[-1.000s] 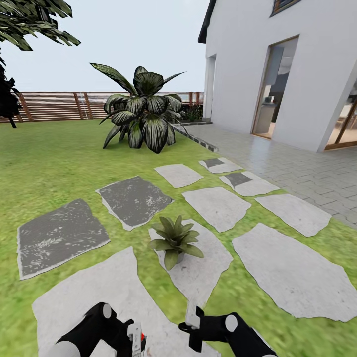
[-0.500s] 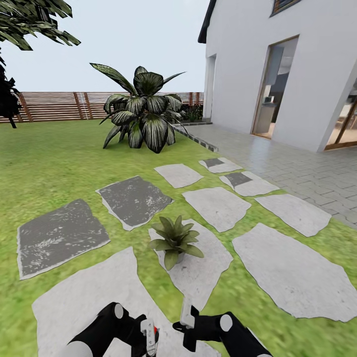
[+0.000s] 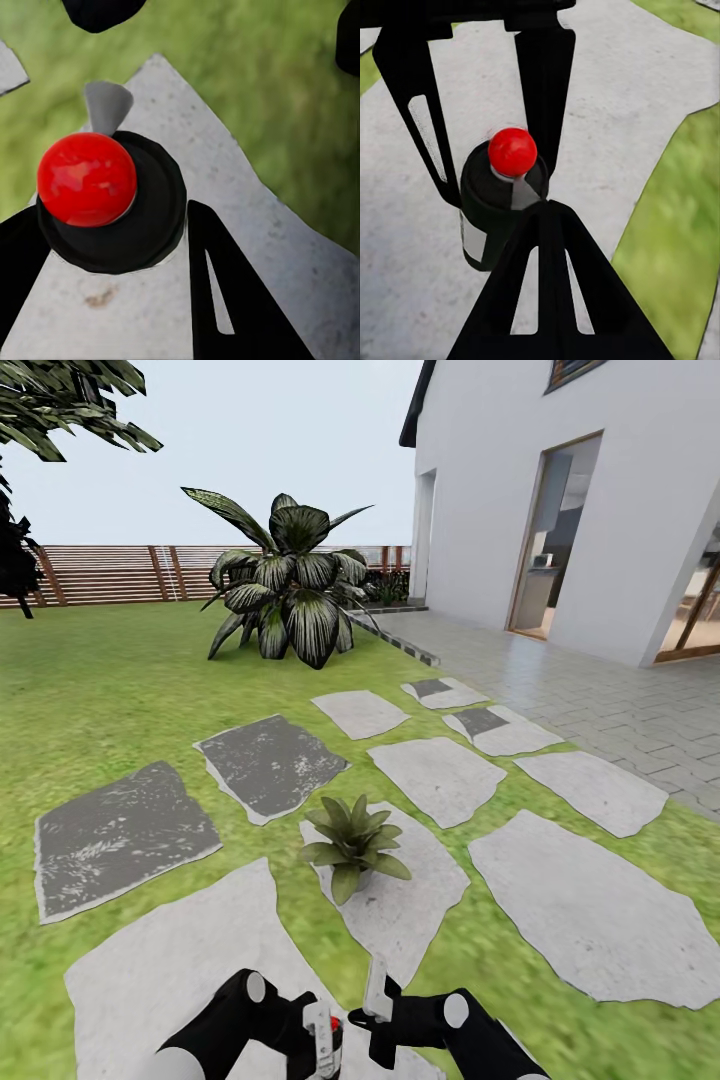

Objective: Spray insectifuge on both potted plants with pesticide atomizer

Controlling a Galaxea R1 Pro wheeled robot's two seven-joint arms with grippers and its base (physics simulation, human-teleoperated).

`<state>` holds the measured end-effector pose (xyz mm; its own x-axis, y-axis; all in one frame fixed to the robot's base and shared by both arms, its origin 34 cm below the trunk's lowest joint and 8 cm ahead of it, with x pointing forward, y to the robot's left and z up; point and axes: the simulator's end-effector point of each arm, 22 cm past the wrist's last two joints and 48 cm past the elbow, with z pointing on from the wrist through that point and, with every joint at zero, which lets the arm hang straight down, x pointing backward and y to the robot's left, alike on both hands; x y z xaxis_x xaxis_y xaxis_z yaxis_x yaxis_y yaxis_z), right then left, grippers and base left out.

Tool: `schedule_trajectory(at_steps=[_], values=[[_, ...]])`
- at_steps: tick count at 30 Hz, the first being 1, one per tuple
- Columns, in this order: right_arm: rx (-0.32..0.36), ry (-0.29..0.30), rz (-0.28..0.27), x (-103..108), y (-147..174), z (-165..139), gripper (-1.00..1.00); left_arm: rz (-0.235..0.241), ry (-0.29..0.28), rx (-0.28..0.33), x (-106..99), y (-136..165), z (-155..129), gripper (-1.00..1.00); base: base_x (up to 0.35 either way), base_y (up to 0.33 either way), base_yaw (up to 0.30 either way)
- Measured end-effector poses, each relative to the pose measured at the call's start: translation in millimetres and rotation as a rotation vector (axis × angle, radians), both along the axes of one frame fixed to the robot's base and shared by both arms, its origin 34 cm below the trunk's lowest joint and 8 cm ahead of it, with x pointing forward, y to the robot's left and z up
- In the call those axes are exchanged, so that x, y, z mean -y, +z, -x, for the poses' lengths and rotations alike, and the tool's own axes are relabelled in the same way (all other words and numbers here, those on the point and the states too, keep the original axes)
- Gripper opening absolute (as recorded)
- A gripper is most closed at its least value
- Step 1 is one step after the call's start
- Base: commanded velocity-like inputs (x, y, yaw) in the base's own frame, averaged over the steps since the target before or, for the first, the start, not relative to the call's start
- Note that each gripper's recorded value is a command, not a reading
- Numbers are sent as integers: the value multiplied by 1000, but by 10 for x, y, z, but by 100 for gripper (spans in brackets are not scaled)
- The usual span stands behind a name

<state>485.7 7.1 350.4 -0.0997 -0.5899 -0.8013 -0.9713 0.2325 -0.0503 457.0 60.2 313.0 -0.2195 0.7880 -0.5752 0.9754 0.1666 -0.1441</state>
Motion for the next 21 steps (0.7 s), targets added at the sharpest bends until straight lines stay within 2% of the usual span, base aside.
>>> schedule_trajectory(at_steps=[7, 16, 21], values=[[0, 0, 0, -1, 1, 0, -100, 18, -5, 1, 125, 35, 10, -100, 0, 0, 0], [0, 0, 0, 0, 0, 0, -100, 27, 1, 0, 145, 47, 3, -100, 0, 0, 0], [0, 0, 0, -1, 1, 0, -100, 17, 3, -3, 82, 21, 13, -100, 0, 0, 0]])
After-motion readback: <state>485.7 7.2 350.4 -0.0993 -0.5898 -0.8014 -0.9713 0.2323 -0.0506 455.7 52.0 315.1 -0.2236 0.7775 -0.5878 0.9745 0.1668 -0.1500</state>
